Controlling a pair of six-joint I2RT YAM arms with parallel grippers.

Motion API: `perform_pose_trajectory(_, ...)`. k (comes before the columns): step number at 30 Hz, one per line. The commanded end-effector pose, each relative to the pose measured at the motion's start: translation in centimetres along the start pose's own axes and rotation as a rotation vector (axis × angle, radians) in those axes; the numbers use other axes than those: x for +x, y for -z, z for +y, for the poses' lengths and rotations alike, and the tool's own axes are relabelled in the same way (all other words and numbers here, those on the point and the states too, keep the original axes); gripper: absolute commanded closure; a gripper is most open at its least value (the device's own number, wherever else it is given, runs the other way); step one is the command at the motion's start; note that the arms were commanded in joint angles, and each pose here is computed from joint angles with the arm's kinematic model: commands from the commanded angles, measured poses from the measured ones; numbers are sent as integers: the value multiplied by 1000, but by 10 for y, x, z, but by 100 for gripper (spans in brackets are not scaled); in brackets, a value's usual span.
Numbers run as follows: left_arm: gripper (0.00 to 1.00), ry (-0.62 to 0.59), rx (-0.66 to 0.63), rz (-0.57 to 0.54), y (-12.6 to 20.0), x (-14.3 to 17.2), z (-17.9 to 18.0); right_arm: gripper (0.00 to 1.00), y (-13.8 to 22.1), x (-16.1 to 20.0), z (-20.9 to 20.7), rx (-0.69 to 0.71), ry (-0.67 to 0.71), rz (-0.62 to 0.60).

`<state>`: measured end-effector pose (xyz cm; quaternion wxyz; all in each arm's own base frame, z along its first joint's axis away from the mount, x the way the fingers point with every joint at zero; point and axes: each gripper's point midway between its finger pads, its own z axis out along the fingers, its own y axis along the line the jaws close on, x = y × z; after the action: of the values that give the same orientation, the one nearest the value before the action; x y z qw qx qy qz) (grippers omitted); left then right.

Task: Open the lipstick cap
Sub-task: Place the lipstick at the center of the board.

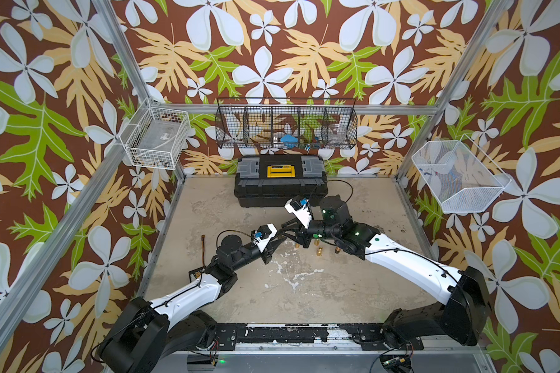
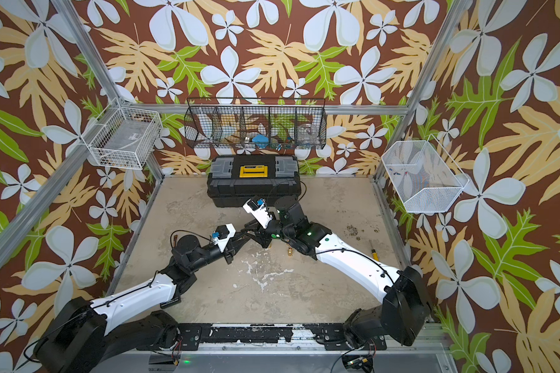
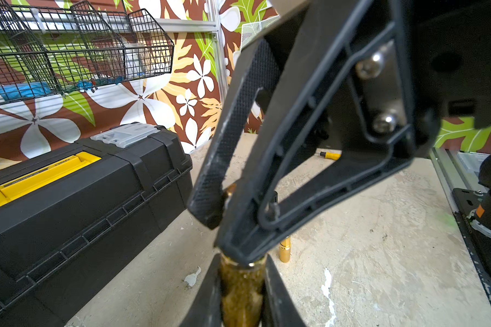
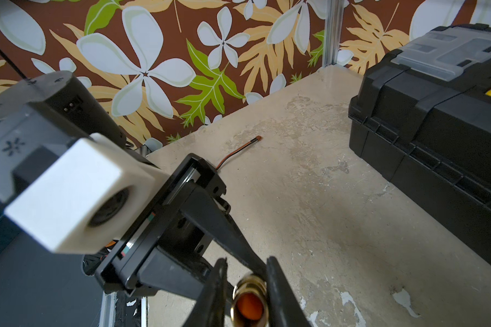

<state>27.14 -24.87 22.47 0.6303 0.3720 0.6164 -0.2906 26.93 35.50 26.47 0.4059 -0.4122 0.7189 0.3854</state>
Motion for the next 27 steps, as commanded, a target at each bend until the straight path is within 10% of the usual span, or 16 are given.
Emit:
perform_pose_trajectory(1,85,-15,2,-18,-1,-6,0,74,-1,0,2,-11,9,6)
perform_pose_trajectory(18,64,9,-9,-2,-3,-2,3,81,5,-2,-3,38,5,-1)
perform_pose_trajectory(27,49,25,13,13,-4,0,0,81,19,18,-53,322,-58,15)
